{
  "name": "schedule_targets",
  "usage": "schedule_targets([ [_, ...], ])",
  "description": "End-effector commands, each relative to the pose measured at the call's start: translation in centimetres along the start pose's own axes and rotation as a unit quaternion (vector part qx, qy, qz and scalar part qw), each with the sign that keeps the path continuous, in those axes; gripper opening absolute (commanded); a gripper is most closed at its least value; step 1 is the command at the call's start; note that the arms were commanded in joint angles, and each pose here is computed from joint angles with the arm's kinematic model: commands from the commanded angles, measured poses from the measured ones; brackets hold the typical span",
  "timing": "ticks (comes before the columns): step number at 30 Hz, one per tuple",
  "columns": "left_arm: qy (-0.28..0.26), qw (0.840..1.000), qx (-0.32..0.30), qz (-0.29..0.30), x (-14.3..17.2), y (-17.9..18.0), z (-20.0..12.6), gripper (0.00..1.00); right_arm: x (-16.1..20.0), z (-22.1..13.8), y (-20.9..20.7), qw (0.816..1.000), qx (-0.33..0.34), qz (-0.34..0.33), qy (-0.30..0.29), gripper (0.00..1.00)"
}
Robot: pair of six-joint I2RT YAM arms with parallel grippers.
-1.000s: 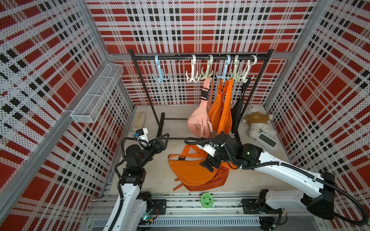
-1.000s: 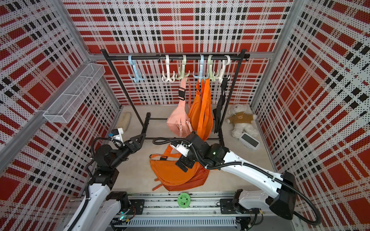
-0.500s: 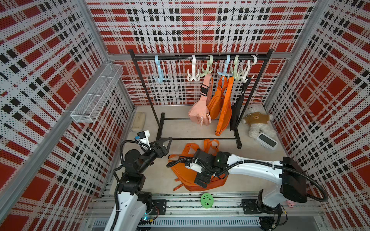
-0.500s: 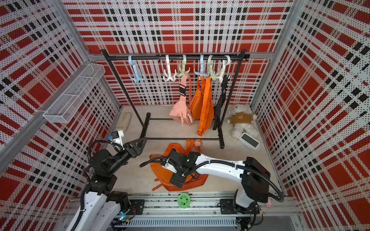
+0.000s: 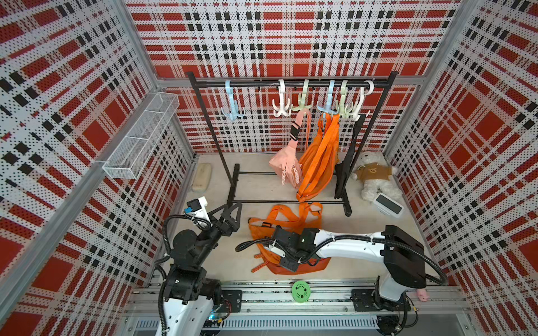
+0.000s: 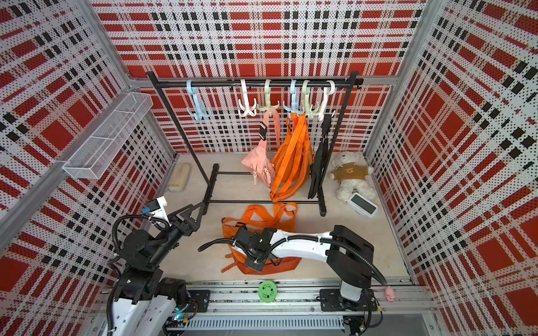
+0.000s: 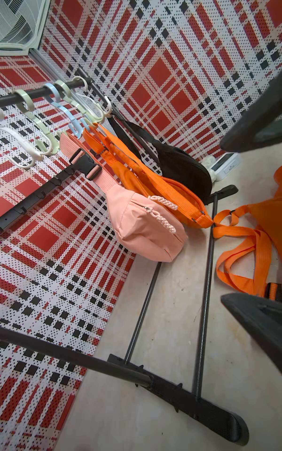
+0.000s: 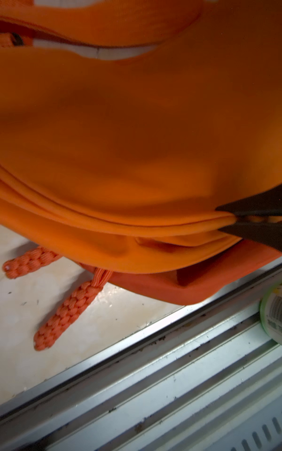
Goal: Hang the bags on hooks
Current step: Pick up the bag from the bag.
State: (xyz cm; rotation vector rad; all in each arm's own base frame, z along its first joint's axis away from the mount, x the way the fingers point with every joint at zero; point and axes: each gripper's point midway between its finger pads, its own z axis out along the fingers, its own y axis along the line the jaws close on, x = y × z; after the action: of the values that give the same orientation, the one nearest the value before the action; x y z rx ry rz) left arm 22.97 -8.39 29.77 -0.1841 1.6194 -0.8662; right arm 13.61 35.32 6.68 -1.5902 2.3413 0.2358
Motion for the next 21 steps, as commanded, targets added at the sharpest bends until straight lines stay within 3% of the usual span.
schedule_targets([
  [1,-0.021,1.000,0.008,0.015,-1.5,-1.3,-0.7,0.92,-3.4,-4.0,0.0,0.996,-0.001,0.010,-0.090,0.00],
  [4,-0.016,0.999,0.033,0.024,-1.8,-2.5,-0.8,0.92,-5.1,-7.9,-1.8,0.984,0.027,0.033,-0.171,0.00],
  [7,-0.013,0.999,0.045,0.027,-2.1,-3.5,-1.0,0.93,-6.6,-12.5,-4.8,0.958,0.041,0.089,-0.269,0.00],
  [12,0.001,0.997,0.078,0.004,-1.8,-5.3,-1.2,0.93,-7.4,-19.1,-9.7,0.880,0.044,0.183,-0.436,0.00],
  [14,0.015,0.995,0.095,-0.004,-0.9,-6.1,-1.0,0.94,-7.8,-20.5,-10.4,0.860,0.047,0.195,-0.469,0.00],
  [21,0.100,0.985,0.140,0.014,7.3,-8.9,1.3,0.94,-9.0,-21.6,-10.6,0.853,0.047,0.196,-0.482,0.00],
])
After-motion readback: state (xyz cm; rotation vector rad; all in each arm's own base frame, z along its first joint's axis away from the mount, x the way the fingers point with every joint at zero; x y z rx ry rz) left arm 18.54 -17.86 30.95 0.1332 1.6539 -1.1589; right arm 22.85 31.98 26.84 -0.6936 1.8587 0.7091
